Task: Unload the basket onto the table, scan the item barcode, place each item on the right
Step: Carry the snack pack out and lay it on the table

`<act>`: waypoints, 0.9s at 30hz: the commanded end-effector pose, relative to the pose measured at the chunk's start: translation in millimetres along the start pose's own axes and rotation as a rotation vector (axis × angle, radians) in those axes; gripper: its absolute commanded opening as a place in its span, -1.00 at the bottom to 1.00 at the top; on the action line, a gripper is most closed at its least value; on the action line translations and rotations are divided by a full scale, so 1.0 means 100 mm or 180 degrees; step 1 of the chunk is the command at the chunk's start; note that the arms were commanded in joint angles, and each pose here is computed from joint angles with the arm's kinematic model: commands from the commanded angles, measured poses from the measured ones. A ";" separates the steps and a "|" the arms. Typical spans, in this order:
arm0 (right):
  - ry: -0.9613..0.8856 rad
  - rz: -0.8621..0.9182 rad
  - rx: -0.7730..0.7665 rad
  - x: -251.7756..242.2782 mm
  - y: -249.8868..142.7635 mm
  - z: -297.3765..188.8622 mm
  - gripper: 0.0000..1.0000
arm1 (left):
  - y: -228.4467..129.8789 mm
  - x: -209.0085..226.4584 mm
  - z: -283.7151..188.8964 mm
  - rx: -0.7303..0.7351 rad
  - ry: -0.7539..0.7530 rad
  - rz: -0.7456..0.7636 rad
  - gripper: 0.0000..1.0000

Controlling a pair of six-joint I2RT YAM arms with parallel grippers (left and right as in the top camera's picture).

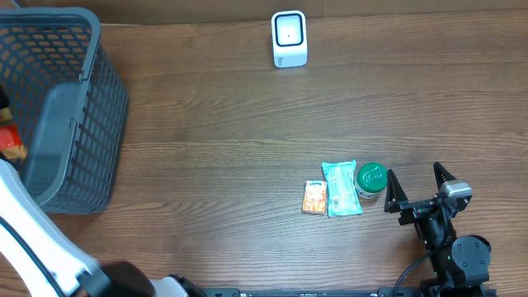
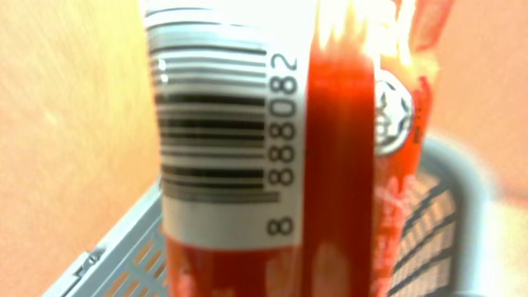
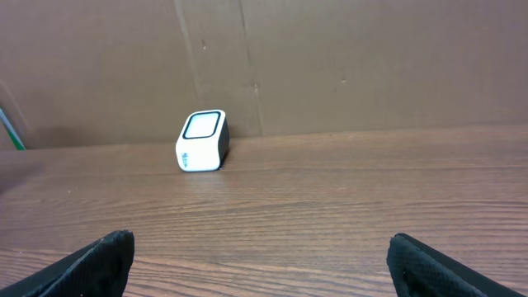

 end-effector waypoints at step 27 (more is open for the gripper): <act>-0.0011 0.0008 -0.0010 -0.01 -0.02 0.00 1.00 | -1.23 -3.32 -1.42 0.1932 -0.2431 0.0180 -0.92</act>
Point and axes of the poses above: each gripper's point midway between its finger pads, its own z axis out along the fingers, its own x axis along the line the jaws close on, y = z × x, the point moved 3 cm from there along -z, back along the fingers, and after that the axes turned 8 degrees about z, right-handed, at the moved point
